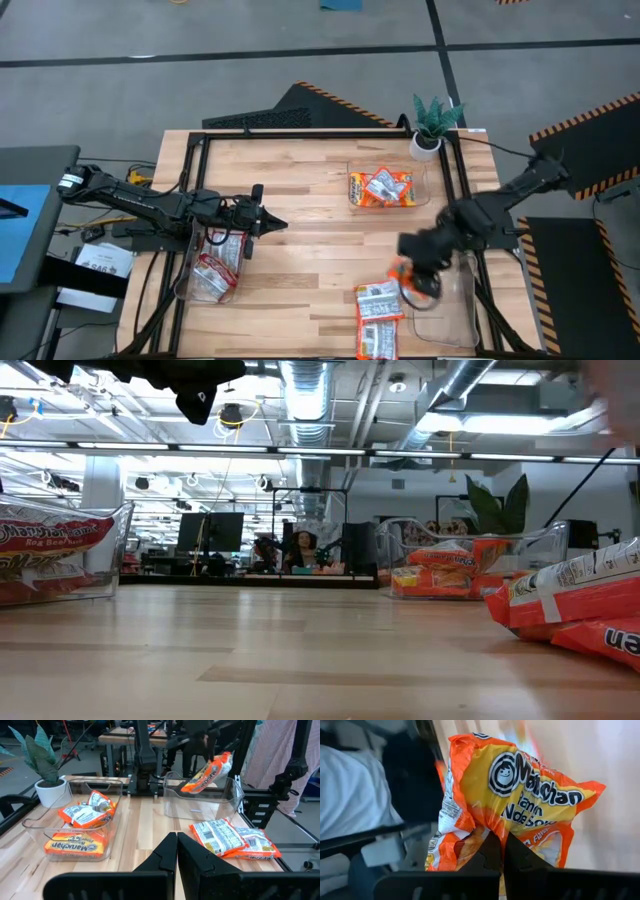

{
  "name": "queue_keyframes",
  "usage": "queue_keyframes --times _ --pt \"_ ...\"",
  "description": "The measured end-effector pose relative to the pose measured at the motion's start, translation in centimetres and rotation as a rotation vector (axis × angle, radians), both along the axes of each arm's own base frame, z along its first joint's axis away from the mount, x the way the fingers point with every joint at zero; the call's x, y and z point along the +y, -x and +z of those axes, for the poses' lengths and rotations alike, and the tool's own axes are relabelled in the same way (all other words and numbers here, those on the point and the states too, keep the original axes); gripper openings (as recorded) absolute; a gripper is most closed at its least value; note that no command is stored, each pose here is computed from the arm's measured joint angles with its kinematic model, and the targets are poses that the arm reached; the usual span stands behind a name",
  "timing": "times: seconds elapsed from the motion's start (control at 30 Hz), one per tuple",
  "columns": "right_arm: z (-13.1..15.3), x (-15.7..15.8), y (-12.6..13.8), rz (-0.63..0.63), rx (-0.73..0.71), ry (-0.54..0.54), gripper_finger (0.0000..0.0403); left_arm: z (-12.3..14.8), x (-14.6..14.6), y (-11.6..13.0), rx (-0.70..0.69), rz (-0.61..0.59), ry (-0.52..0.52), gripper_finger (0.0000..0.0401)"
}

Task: Sort Maruchan noodles
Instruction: Put the orange noodle pack into the bottom right transparent bin

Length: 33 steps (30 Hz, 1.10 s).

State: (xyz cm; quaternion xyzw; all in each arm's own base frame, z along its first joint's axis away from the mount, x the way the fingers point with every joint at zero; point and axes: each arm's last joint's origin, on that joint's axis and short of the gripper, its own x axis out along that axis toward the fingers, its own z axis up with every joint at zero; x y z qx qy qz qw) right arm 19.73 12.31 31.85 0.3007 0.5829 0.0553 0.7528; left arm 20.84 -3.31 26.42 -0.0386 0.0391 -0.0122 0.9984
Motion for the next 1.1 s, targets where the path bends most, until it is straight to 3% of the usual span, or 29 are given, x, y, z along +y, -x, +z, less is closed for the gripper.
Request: queue_keyframes --times 0.1,0.3,0.57,0.73,0.87,1.1 --pt "-0.3 1.8 2.0 -0.046 0.130 -0.003 0.0013 0.0 0.0 0.0 0.000 0.000 0.000 0.0000" --pt "-1.2 3.1 4.2 -0.196 0.260 0.115 0.0038 0.0 0.0 0.0 0.000 0.000 0.000 0.0000" --pt "-2.0 2.5 4.3 -0.294 0.361 0.222 0.0076 0.0 0.0 0.0 0.000 -0.001 -0.012 0.0000" --pt "-2.1 2.0 4.0 -0.298 0.366 0.233 0.0088 0.0 0.0 0.0 0.000 -0.001 -0.015 0.0000" --pt "-2.0 1.7 3.0 -0.268 0.251 0.255 0.0093 0.0 0.0 0.0 0.000 -0.001 -0.014 0.0000" --pt "-0.4 2.5 -0.9 -0.164 -0.263 0.249 0.0093 0.0 0.0 0.0 0.000 -0.001 -0.009 0.0000"
